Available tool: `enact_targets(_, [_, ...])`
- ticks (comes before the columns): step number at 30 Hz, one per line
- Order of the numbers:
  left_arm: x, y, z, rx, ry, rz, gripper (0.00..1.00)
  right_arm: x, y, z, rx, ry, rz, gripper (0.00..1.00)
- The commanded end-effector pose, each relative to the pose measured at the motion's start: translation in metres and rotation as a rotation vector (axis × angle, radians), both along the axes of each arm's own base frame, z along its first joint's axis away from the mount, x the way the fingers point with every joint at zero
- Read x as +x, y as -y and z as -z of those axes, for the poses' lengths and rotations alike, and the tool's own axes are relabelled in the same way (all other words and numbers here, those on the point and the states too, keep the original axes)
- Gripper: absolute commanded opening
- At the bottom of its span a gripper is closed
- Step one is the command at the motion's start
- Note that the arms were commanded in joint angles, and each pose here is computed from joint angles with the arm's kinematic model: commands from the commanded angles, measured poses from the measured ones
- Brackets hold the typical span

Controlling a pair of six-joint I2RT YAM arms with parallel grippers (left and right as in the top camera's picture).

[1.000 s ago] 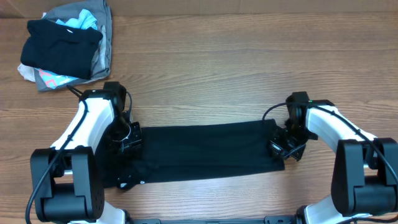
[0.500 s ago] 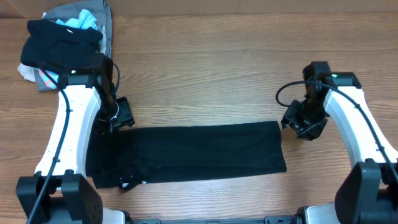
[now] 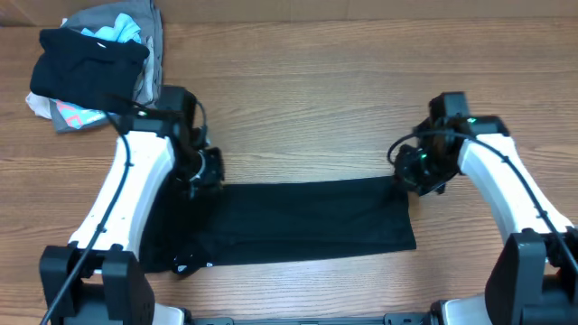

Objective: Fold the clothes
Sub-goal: 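Hold both ends and stretch the folded strip outward with both grippers, then release the right gripper and move it to the strip's right end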

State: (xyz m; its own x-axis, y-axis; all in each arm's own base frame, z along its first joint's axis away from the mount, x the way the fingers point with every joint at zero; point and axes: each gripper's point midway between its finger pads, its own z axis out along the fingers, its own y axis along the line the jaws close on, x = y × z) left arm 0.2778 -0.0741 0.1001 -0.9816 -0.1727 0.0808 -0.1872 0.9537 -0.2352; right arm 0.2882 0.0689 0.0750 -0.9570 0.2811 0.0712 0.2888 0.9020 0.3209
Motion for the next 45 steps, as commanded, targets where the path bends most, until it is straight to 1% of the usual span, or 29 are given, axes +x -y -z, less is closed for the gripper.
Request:
enact_targets(1, [-0.015,0.012,0.022,-0.028,-0.079,0.007,0.17,-0.009,-0.007,0.016,0.042,-0.027,0.006,0.11])
enact_targets(3, [-0.019,0.013,0.033,-0.025,-0.097,0.012,0.17,-0.009,-0.010,0.024,0.062,-0.019,0.004,0.10])
enact_targets(5, [-0.021,0.013,0.044,-0.023,-0.105,0.012,0.14,-0.007,-0.012,0.031,0.076,-0.005,0.003,0.10])
enact_targets(7, [-0.021,0.012,0.053,-0.015,-0.112,0.012,0.13,-0.004,-0.013,0.036,0.076,0.005,0.007,0.10])
enact_targets(9, [-0.022,0.011,0.060,-0.013,-0.119,0.012,0.13,-0.001,-0.012,0.042,0.072,0.016,0.007,0.10])
enact_targets(11, [-0.022,0.011,0.065,-0.012,-0.126,0.012,0.14,0.004,-0.008,0.049,0.049,0.017,0.020,0.10])
enact_targets(13, [-0.024,0.008,0.070,0.005,-0.136,0.011,0.15,0.006,-0.001,0.060,0.006,0.003,0.046,0.07])
enact_targets(15, [-0.027,0.005,0.075,0.024,-0.153,0.010,0.15,0.008,0.003,0.071,-0.019,-0.008,0.049,0.06])
enact_targets(17, [-0.031,0.000,0.081,0.053,-0.174,0.013,0.15,0.010,0.005,0.081,-0.033,-0.021,0.051,0.06])
enact_targets(18, [-0.033,-0.006,0.086,0.090,-0.192,0.016,0.15,0.011,0.009,0.088,-0.054,-0.030,0.063,0.06])
enact_targets(22, [-0.038,-0.023,0.095,0.171,-0.230,0.016,0.17,0.013,0.020,0.093,-0.115,-0.026,0.073,0.06])
enact_targets(23, [-0.036,-0.034,0.096,0.213,-0.225,0.005,0.19,0.015,0.028,0.093,-0.139,-0.022,0.085,0.07])
enact_targets(26, [-0.030,-0.050,0.098,0.253,-0.207,-0.032,0.22,0.020,0.035,0.090,-0.142,-0.015,0.112,0.07])
enact_targets(32, [-0.010,-0.070,0.101,0.234,-0.141,-0.126,0.26,0.037,0.044,0.082,-0.164,0.025,0.157,0.07])
enact_targets(36, [0.004,-0.075,0.098,0.221,-0.090,-0.115,0.33,0.050,0.044,0.073,-0.161,0.058,0.170,0.07])
enact_targets(37, [0.008,-0.075,0.096,0.220,-0.079,-0.112,0.39,0.054,0.045,0.070,-0.161,0.063,0.180,0.08])
enact_targets(41, [0.023,-0.073,0.078,0.208,-0.055,-0.116,0.49,0.070,0.046,0.043,-0.165,0.079,0.183,0.08])
enact_targets(45, [0.043,-0.067,0.038,0.182,-0.027,-0.110,0.53,0.089,0.056,-0.005,-0.167,0.094,0.208,0.08])
